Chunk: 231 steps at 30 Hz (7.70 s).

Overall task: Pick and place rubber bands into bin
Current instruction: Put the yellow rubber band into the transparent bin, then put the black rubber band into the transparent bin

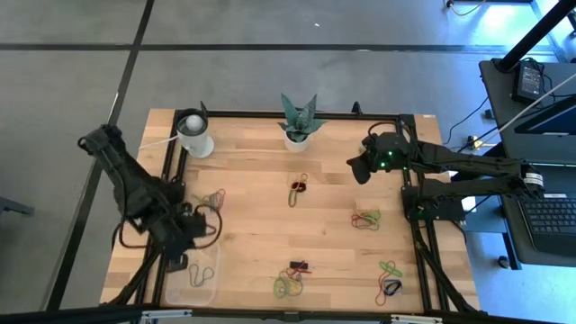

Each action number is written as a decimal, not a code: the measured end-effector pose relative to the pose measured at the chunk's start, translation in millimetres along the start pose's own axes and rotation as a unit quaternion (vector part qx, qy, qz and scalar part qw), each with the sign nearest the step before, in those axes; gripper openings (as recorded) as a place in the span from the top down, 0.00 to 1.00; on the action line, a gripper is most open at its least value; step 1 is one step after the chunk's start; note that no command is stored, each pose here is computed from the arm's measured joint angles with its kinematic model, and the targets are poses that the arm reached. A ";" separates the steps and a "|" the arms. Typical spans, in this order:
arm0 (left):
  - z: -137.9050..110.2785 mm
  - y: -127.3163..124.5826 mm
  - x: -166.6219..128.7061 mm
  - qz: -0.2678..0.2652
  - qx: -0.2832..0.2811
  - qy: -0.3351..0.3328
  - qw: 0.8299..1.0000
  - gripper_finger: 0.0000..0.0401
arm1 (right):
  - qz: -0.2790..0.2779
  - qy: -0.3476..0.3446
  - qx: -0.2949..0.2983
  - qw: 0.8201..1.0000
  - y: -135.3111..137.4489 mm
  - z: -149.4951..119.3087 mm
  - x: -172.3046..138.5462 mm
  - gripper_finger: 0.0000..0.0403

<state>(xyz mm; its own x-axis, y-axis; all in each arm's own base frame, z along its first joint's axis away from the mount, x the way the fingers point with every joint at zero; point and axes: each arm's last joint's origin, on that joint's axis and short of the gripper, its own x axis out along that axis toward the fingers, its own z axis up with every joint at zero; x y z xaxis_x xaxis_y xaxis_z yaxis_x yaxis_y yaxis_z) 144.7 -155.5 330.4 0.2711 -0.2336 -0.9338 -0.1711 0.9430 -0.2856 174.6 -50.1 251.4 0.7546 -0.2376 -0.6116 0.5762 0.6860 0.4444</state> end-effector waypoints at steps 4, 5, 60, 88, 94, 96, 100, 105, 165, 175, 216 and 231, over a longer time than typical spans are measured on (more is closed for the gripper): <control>-7.6 -14.5 26.3 0.041 0.027 0.034 0.998 1.00 | 0.005 -0.007 0.007 1.000 1.0 1.5 0.0 0.99; -9.7 -17.6 34.0 0.049 0.033 0.047 0.997 1.00 | 0.007 -0.009 0.007 1.000 1.3 1.8 0.0 0.99; 66.3 11.2 37.9 0.133 0.057 -0.073 0.987 1.00 | 0.018 -0.026 -0.037 0.999 3.6 4.9 -0.2 0.99; 177.0 120.5 26.3 0.178 0.039 -0.301 0.936 0.99 | 0.007 -0.015 -0.177 0.984 7.5 12.0 -10.6 0.99; 169.7 161.5 40.6 0.160 0.074 -0.282 0.943 0.99 | -0.080 -0.048 -0.167 0.982 16.5 41.7 -29.5 0.99; 165.6 175.3 40.5 0.154 0.079 -0.284 0.943 0.99 | -0.099 -0.039 -0.148 0.983 18.6 55.1 -30.7 0.99; 154.7 201.0 28.3 0.159 0.082 -0.298 0.938 0.99 | -0.159 0.011 -0.109 0.981 14.6 83.7 -23.2 0.99; 140.4 226.8 8.7 0.171 0.106 -0.325 0.924 0.99 | -0.257 0.101 -0.028 0.961 -12.6 115.0 0.0 0.99; 117.2 261.0 -12.8 0.174 0.024 -0.320 0.931 0.99 | -0.361 0.186 0.078 0.910 -124.0 87.3 52.5 0.98; 134.9 219.2 -6.4 0.187 0.073 -0.367 0.908 0.99 | -0.370 0.072 -0.010 0.926 -65.9 81.1 -1.7 0.99; 132.9 150.4 11.7 0.176 0.053 -0.391 0.902 0.99 | -0.404 0.032 -0.156 0.901 -98.8 -37.3 48.1 0.98; 135.3 170.4 5.8 0.234 0.011 -0.396 0.888 0.99 | -0.417 -0.001 -0.154 0.896 -99.5 -32.2 48.9 0.98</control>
<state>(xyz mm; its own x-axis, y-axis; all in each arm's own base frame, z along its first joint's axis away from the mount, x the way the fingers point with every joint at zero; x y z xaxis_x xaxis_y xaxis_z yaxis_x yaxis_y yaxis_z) 245.3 35.9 305.6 0.7579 0.4173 -0.5015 -0.4241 0.8992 0.1072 144.1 -107.8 156.1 0.1033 -0.7571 -0.6450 0.8260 0.4266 -0.3685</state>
